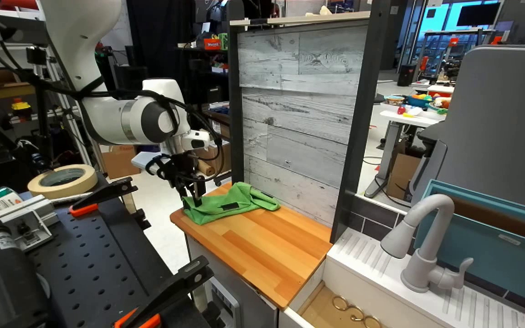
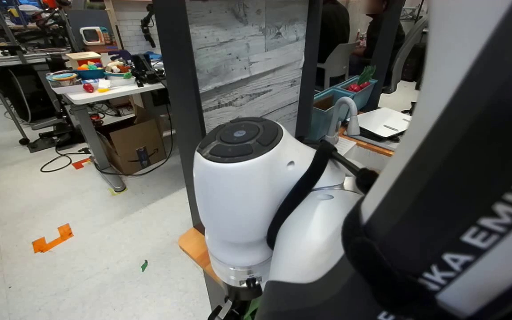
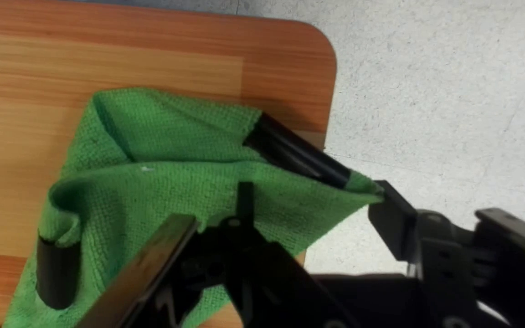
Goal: Move the green towel to the right
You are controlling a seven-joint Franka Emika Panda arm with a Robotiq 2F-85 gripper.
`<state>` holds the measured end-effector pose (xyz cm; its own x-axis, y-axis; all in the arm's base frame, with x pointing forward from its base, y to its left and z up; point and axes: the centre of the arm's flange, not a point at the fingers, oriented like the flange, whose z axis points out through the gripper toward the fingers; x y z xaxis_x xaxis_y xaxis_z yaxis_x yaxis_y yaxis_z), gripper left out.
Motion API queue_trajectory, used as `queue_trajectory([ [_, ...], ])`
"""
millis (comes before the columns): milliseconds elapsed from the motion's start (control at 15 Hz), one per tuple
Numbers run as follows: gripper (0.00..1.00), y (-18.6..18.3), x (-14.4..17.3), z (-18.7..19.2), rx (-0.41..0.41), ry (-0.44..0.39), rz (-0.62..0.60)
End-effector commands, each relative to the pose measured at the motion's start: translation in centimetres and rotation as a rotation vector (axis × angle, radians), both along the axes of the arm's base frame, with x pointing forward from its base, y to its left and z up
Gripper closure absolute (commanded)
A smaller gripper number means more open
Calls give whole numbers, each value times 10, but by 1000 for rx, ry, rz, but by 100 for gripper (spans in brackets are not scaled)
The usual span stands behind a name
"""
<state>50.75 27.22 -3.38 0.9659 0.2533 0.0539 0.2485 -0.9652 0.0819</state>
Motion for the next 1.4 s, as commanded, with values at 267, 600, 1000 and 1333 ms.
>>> queue_trajectory([
  [267, 96, 0, 1, 6, 21, -31, 21],
  [600, 98, -8, -10, 37, 29, -94, 28],
  [1000, 98, -43, -27, 100, -26, -176, -11],
  [1333, 98, -100, -29, 157, -60, -287, -109],
])
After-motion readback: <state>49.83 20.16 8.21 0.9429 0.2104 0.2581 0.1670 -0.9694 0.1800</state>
